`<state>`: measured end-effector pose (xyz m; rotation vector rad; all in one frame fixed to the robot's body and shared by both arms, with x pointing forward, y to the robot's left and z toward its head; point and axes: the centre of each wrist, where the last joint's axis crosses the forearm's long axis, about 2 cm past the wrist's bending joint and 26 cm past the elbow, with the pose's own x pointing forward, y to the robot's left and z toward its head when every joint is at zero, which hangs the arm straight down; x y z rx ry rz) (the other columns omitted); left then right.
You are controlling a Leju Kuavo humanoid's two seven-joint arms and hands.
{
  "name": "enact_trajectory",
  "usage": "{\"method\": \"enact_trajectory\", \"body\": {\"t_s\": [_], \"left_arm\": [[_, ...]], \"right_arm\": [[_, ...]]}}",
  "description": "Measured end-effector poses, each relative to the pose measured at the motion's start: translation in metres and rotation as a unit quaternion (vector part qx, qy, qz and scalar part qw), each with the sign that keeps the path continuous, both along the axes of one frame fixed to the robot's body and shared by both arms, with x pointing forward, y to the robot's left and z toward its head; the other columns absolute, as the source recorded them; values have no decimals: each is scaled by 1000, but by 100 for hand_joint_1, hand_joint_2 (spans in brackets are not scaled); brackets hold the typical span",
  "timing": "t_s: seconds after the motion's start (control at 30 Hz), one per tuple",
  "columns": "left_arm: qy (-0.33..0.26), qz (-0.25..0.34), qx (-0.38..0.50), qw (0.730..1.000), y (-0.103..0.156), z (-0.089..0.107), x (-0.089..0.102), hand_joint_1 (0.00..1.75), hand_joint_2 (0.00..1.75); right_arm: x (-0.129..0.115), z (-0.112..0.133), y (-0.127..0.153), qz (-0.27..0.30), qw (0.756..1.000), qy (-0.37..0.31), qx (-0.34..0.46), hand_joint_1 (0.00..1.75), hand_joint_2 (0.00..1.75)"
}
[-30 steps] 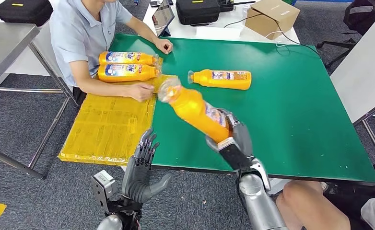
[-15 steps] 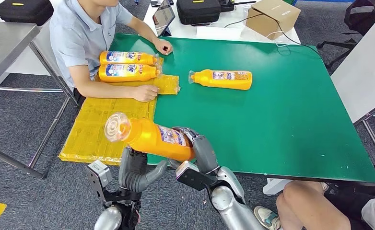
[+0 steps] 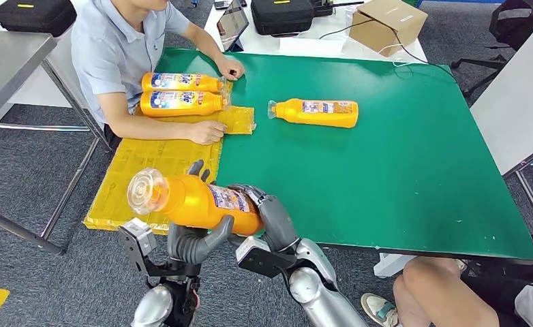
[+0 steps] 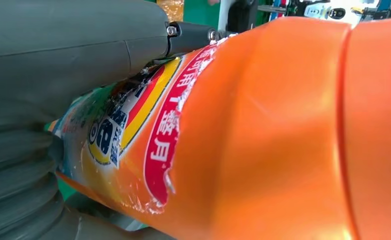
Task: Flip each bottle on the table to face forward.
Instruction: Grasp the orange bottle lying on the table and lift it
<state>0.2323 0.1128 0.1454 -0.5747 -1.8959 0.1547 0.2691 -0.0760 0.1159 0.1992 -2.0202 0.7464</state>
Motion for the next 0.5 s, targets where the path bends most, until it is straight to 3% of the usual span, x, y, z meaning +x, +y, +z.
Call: {"method": "enact_trajectory", "body": {"t_s": [0.07,0.1,0.2,0.5], "left_arm": [[-1,3,3,1000,0,0,0,175,175],[-2,4,4,1000,0,0,1,175,175],[0,7,6,1000,1,0,2,175,175],[21,-4,-18,1000,4,-2,7,175,175]], "right_arm": [[0,0,1,2,1000,2,-2,19,175],[0,-1,1,3,1000,3,-3,0,131],[-2,-2,3,5,1000,8,-7,0,0],[-4,-6,5,-1,1000,10,-13,0,0]]}}
